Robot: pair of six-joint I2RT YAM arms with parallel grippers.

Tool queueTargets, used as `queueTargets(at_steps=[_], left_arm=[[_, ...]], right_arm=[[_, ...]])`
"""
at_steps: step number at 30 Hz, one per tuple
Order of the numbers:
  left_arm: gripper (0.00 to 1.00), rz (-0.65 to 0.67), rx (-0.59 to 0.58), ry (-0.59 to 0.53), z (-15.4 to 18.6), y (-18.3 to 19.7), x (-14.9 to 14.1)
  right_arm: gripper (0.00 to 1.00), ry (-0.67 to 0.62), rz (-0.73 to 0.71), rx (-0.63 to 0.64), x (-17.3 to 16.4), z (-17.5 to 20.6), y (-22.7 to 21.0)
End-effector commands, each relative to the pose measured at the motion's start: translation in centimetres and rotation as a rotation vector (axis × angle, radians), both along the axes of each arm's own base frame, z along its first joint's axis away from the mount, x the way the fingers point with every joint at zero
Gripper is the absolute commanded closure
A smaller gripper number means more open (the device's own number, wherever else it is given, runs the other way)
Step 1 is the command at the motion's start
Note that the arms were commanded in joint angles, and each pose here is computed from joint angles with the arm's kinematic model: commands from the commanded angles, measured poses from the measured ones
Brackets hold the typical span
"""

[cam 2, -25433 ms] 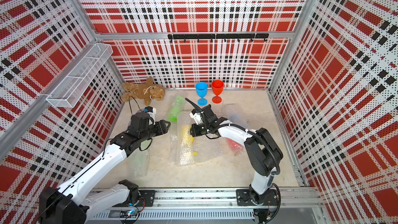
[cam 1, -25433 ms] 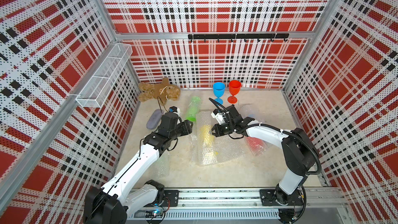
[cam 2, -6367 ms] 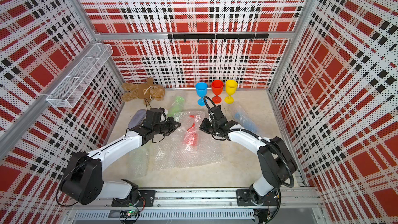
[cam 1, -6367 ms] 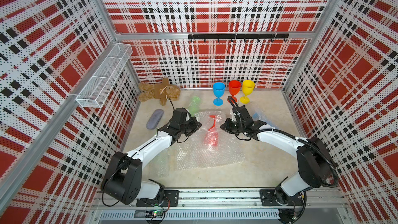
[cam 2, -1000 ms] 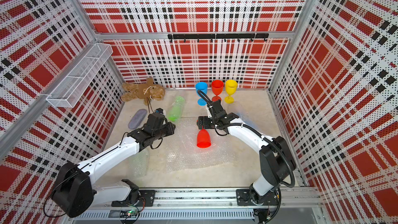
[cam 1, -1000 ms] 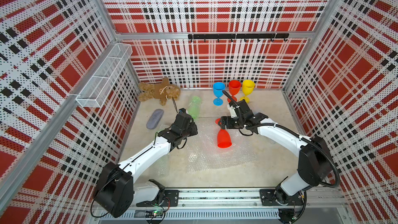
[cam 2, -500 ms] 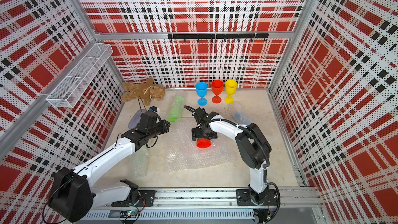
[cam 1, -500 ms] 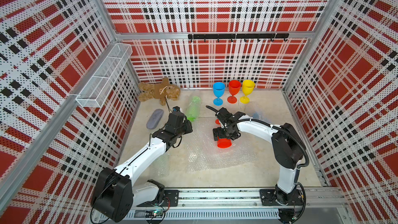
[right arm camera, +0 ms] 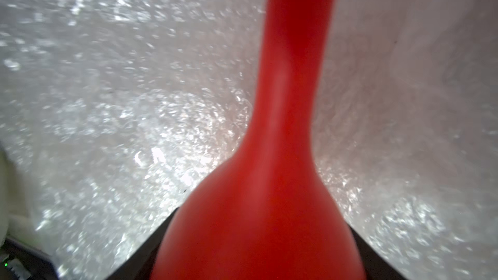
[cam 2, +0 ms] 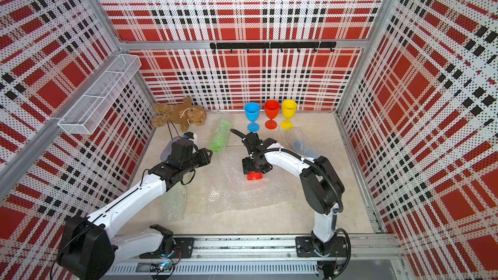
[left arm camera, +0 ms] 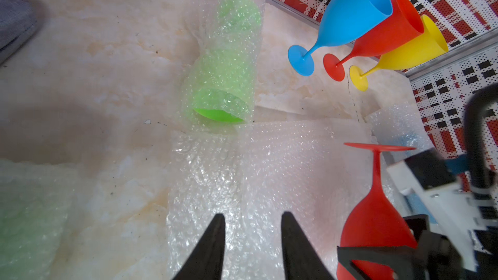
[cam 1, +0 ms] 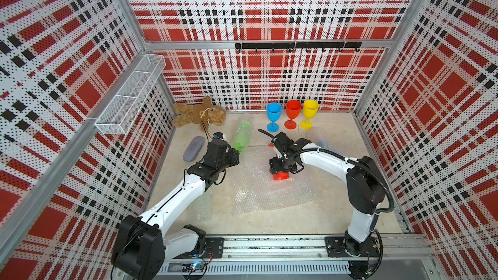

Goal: Unpack wine glasses from bubble wrap
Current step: Pick up the wine glass from the bubble wrap.

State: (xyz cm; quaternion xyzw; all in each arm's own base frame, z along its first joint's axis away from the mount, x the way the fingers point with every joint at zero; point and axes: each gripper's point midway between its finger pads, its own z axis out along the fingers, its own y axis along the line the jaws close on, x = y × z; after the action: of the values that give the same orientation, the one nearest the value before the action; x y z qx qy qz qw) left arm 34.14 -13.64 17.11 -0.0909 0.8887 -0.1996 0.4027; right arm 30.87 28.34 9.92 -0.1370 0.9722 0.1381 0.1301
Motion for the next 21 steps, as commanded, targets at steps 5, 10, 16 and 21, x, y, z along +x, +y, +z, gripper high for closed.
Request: queueTargets(at_steps=[5, 10, 16, 21], left_arm=[[0.46, -0.077, 0.115, -0.192, 4.9, -2.2, -0.2], [0.45, -0.383, 0.237, -0.436, 8.4, -7.1, -2.2], [0.39, -0.454, 0.434, -0.752, 11.3, -7.4, -3.9], [0.33, -0.509, 0.552, -0.787, 10.5, -7.4, -3.2]], right_arm=[[0.22, -0.11, 0.281, 0.167, -2.1, 4.7, 2.2], [0.22, -0.1, 0.398, 0.336, -4.3, 7.1, 4.2], [0.23, -0.08, 0.491, 0.462, -6.4, 8.9, 5.3], [0.25, -0.094, 0.537, 0.505, -7.4, 9.9, 5.3]])
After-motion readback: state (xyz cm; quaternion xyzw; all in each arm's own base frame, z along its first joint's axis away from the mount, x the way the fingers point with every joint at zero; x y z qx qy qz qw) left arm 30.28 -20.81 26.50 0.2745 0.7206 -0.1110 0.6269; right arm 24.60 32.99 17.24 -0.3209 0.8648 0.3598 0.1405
